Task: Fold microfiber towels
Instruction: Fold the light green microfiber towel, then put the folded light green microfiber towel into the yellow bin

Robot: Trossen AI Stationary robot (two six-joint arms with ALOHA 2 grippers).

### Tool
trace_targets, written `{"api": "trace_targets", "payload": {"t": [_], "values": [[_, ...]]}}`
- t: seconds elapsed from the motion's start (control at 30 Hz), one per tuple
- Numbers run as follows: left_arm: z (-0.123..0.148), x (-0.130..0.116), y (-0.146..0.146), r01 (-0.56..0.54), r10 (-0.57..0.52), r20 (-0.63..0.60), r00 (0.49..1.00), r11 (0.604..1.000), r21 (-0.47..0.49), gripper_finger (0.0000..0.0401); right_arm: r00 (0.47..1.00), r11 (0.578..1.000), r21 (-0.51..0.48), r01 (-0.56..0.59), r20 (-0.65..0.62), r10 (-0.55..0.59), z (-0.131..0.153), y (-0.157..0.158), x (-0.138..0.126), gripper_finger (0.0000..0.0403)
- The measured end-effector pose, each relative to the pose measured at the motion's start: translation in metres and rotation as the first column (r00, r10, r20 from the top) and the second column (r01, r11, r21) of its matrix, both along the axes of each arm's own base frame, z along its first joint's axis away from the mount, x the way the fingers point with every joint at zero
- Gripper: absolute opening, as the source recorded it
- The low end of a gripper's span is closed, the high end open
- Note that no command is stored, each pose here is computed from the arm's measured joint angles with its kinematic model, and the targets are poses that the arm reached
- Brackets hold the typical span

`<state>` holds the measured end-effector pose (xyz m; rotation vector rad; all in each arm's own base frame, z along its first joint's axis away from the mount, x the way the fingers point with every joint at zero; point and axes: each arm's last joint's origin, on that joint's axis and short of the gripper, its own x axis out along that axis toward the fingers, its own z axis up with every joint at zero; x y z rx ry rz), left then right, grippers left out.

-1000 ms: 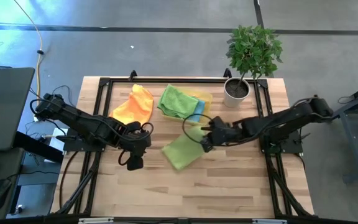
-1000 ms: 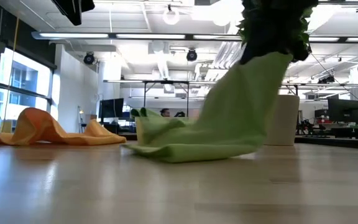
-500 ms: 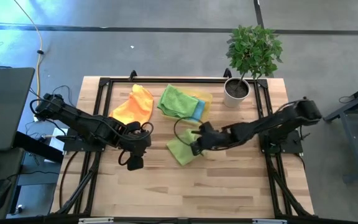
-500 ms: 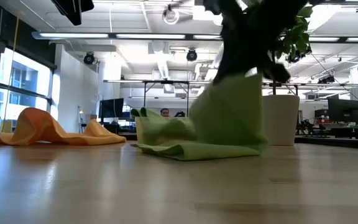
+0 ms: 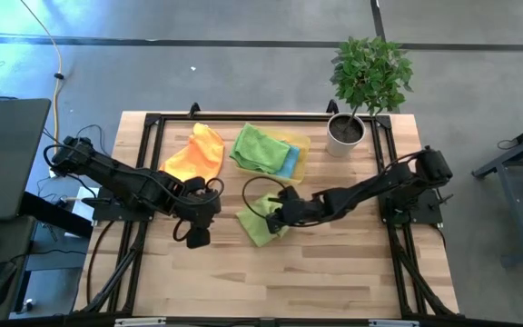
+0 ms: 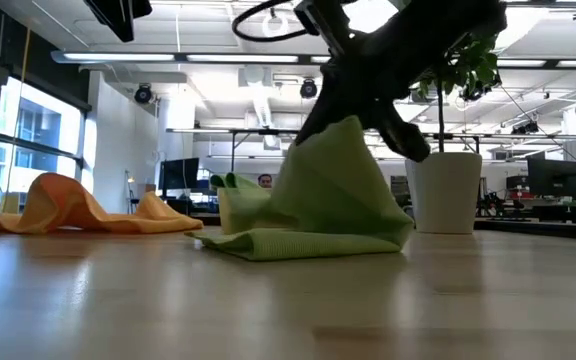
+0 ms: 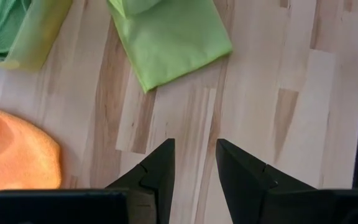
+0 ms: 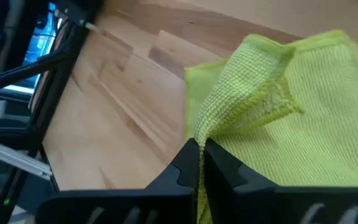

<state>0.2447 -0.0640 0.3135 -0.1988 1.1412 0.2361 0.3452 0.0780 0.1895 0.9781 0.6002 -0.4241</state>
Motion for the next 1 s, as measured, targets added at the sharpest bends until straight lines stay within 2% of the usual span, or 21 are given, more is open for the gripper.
{"api": "trace_targets", "payload": {"t": [0.23,0.5,0.63,0.73,0.87,1.0], "values": [[0.0,0.0,0.001,-0.006,0.006,0.004,1.0,1.0,0.013,0.0106,0.993,1.0,0.029,-0.005,0.119,0.001,-0.007,0.004,0.016,0.0013],[0.0,0.0,0.001,-0.008,0.008,0.006,1.0,1.0,0.02,0.0106,0.985,0.996,0.068,-0.055,0.164,0.043,-0.024,0.009,0.027,0.0026],[0.0,0.0,0.001,-0.011,0.011,0.008,1.0,1.0,0.027,0.0106,0.971,0.994,0.057,-0.095,0.227,0.08,-0.024,0.013,0.032,0.0064],[0.0,0.0,0.001,-0.011,0.011,0.009,1.0,1.0,0.027,0.0106,0.97,0.993,0.039,-0.11,0.224,0.098,-0.025,0.013,0.032,0.0101],[0.0,0.0,0.001,-0.012,0.011,0.008,1.0,1.0,0.027,0.0106,0.961,0.984,0.068,-0.167,0.234,0.147,-0.024,0.015,0.032,0.0144],[0.0,0.0,0.001,-0.045,0.045,0.014,0.999,0.999,0.011,0.0106,0.947,0.966,0.09,-0.244,0.236,0.217,-0.02,0.009,0.033,0.0168]]}}
